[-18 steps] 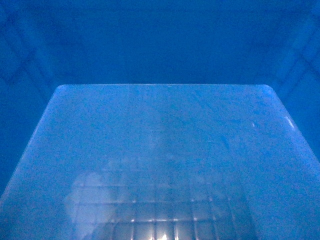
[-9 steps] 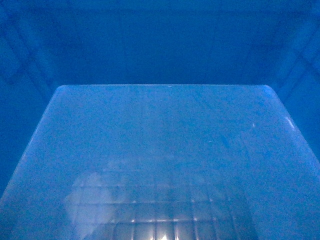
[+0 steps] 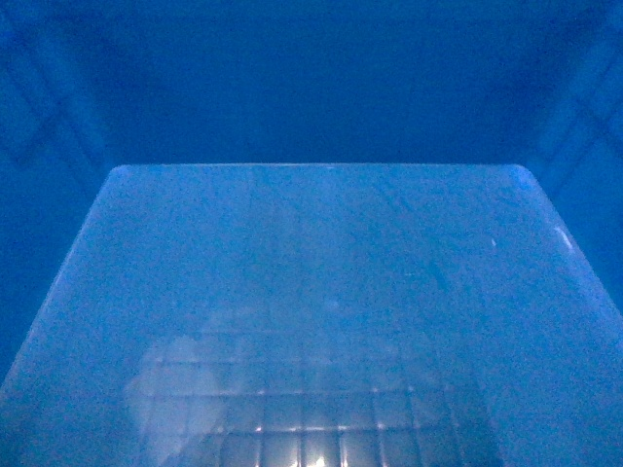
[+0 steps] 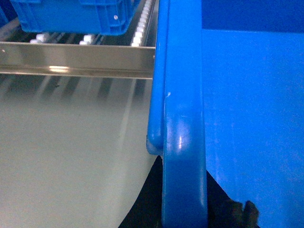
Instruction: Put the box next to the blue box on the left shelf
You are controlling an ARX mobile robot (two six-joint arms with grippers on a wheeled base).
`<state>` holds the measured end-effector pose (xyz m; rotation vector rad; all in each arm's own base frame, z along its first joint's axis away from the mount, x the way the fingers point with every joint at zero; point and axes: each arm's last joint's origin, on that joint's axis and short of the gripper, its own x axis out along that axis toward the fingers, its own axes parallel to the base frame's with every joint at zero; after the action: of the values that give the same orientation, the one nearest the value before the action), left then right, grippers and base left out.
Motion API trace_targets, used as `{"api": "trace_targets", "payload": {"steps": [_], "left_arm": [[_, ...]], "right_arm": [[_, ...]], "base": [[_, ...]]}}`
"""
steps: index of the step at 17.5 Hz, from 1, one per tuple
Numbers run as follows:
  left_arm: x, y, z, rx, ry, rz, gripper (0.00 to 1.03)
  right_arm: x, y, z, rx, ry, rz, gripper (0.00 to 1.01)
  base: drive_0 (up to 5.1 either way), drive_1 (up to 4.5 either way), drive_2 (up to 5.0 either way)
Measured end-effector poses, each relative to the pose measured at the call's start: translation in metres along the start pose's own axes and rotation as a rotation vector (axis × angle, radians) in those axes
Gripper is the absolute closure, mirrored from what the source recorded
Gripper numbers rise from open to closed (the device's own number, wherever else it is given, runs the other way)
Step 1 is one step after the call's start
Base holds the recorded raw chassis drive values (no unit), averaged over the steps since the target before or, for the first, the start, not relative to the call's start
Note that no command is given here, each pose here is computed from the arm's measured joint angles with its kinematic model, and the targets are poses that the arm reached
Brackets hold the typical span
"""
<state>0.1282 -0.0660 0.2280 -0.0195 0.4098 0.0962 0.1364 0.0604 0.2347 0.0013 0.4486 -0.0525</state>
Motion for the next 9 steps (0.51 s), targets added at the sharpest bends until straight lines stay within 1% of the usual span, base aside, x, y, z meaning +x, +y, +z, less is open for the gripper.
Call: {"api": "trace_targets", "payload": {"steps": [9], "left_arm": [[0.0002, 0.0001, -0.0007, 0.002, 0.004, 0.000, 0.94]], "right_arm": [[0.0005, -0.0001, -0.0014, 0.000, 0.005, 0.000, 0.89]], "base": [[0.0, 0.00, 0.0]]}}
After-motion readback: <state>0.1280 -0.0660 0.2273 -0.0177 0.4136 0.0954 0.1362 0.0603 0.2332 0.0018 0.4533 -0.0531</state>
